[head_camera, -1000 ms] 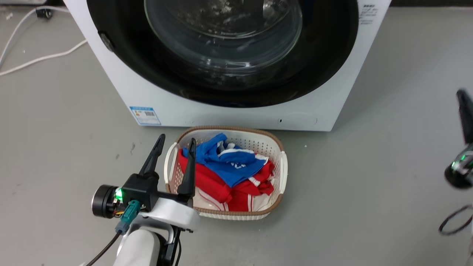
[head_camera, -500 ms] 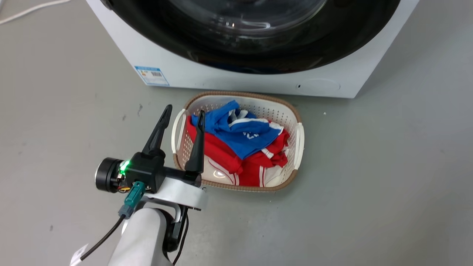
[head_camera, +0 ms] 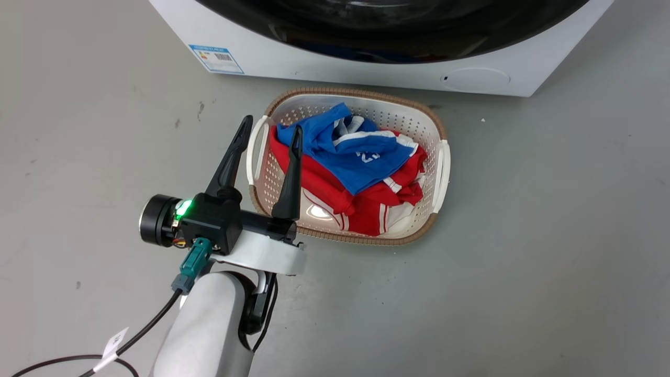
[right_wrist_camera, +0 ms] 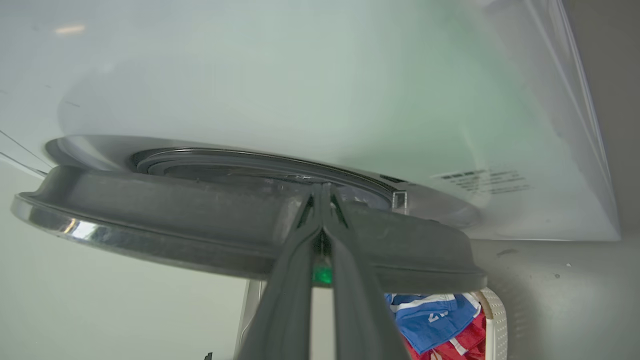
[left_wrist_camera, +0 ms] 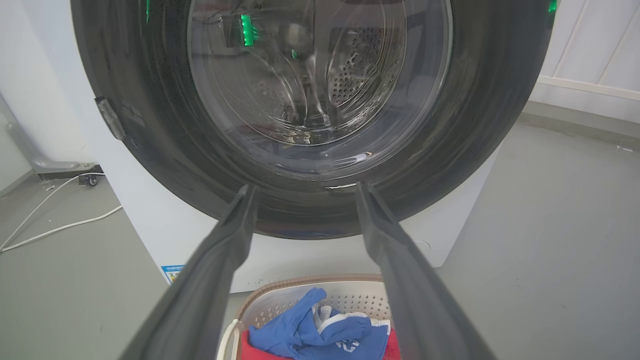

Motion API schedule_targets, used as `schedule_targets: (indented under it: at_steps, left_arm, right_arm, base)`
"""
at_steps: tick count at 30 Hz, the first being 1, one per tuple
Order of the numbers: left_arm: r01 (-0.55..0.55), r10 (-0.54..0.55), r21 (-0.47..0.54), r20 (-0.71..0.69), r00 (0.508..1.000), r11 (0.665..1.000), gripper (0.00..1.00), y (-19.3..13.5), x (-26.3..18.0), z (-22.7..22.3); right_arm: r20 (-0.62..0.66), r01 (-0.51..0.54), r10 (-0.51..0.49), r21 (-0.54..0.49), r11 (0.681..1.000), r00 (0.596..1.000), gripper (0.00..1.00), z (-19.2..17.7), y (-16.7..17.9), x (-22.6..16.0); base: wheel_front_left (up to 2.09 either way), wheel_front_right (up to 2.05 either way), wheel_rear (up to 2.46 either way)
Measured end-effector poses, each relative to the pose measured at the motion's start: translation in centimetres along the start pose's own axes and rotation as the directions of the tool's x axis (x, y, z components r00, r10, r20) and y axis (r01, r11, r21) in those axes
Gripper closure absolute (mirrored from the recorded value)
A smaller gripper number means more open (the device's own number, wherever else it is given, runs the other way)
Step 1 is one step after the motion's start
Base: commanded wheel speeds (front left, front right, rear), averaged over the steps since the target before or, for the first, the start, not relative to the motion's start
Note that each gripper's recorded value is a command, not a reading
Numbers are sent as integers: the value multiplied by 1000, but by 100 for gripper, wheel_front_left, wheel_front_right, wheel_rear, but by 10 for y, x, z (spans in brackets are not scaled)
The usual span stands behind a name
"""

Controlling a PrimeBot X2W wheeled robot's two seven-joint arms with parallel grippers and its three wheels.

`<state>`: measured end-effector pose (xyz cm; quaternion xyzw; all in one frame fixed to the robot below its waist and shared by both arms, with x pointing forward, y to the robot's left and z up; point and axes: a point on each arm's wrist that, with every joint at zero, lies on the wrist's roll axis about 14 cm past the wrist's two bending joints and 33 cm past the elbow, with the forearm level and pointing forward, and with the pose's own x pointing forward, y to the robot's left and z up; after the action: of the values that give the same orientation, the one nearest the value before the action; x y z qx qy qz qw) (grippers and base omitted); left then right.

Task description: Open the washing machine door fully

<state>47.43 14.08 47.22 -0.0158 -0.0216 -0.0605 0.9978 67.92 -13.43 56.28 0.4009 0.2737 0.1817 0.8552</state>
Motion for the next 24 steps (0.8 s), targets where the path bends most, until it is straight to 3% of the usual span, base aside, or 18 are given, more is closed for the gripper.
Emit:
schedule_targets:
  at_steps: [10, 24]
  left_arm:
    - [-8, 8, -10, -11, 1000, 1000, 0, 0, 6, -7]
    - [8, -8, -12, 6, 1000, 1000, 0, -7, 6, 1]
  right_arm:
    - [-95, 5, -9, -37, 999, 995, 100, -22, 0, 21]
    - [-251, -9, 3, -23, 1000, 968, 100, -58, 0, 2]
  base:
    - [0, 0, 0]
    - [0, 0, 0]
